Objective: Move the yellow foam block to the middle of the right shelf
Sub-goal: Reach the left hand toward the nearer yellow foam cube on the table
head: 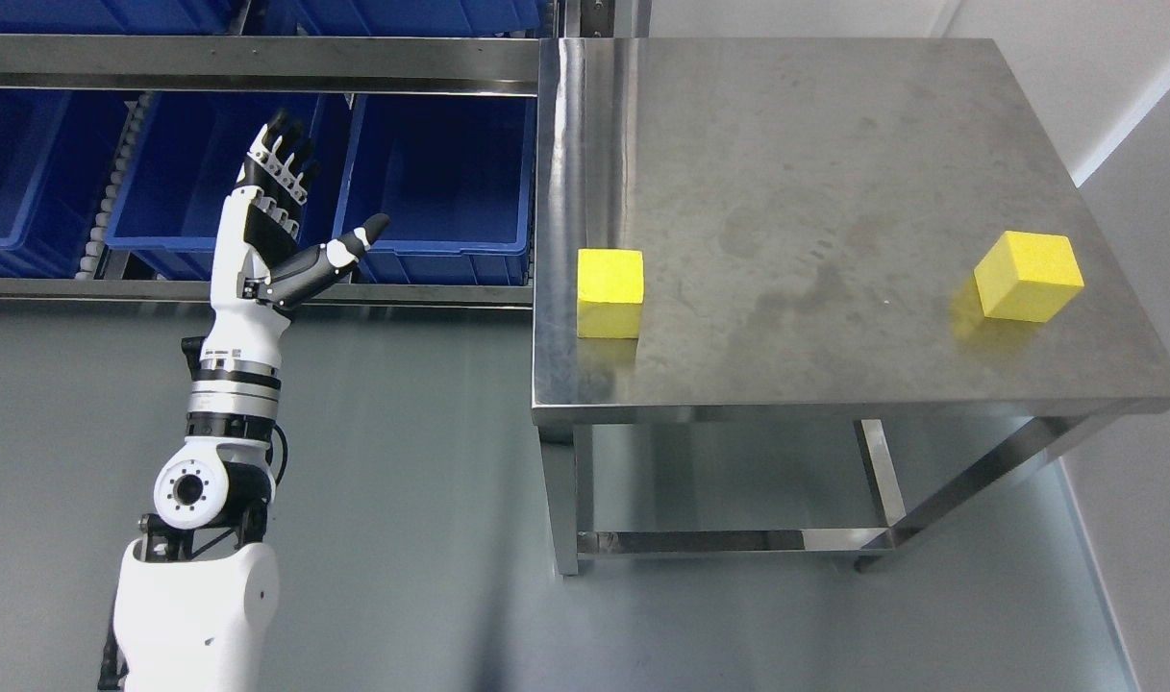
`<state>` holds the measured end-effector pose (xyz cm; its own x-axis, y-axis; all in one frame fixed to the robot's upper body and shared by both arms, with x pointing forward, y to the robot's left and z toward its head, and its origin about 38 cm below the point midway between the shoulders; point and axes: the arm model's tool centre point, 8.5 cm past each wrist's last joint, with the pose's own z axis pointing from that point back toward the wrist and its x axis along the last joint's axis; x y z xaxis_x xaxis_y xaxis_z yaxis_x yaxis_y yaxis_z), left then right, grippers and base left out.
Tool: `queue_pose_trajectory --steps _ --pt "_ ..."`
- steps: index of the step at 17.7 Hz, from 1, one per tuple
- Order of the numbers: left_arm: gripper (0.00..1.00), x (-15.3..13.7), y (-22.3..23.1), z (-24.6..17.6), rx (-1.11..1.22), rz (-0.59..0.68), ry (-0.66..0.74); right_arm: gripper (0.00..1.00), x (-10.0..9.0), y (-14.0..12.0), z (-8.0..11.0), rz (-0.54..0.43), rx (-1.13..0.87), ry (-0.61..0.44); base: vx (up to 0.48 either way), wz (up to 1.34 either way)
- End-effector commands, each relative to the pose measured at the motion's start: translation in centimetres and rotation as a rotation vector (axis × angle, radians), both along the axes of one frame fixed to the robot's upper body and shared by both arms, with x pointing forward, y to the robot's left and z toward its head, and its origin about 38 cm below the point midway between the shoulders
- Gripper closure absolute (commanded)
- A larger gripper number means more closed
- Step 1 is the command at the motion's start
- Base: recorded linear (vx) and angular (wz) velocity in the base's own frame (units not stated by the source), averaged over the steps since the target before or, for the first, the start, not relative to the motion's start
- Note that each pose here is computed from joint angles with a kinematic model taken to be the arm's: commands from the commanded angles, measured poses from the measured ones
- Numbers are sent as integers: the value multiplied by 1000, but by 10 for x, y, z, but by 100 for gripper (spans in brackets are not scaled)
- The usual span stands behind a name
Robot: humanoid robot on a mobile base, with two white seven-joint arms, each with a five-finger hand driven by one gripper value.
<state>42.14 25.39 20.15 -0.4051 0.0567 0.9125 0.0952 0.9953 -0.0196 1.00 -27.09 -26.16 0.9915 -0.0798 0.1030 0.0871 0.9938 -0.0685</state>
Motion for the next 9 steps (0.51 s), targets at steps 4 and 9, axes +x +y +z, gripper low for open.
queue_pose_trajectory --steps 4,9 --pt "0 -2 1 -4 34 -28 9 0 7 -12 1 2 -19 -20 0 0" --pt "0 -9 -16 7 346 -430 -34 0 7 -12 1 2 -19 -20 0 0"
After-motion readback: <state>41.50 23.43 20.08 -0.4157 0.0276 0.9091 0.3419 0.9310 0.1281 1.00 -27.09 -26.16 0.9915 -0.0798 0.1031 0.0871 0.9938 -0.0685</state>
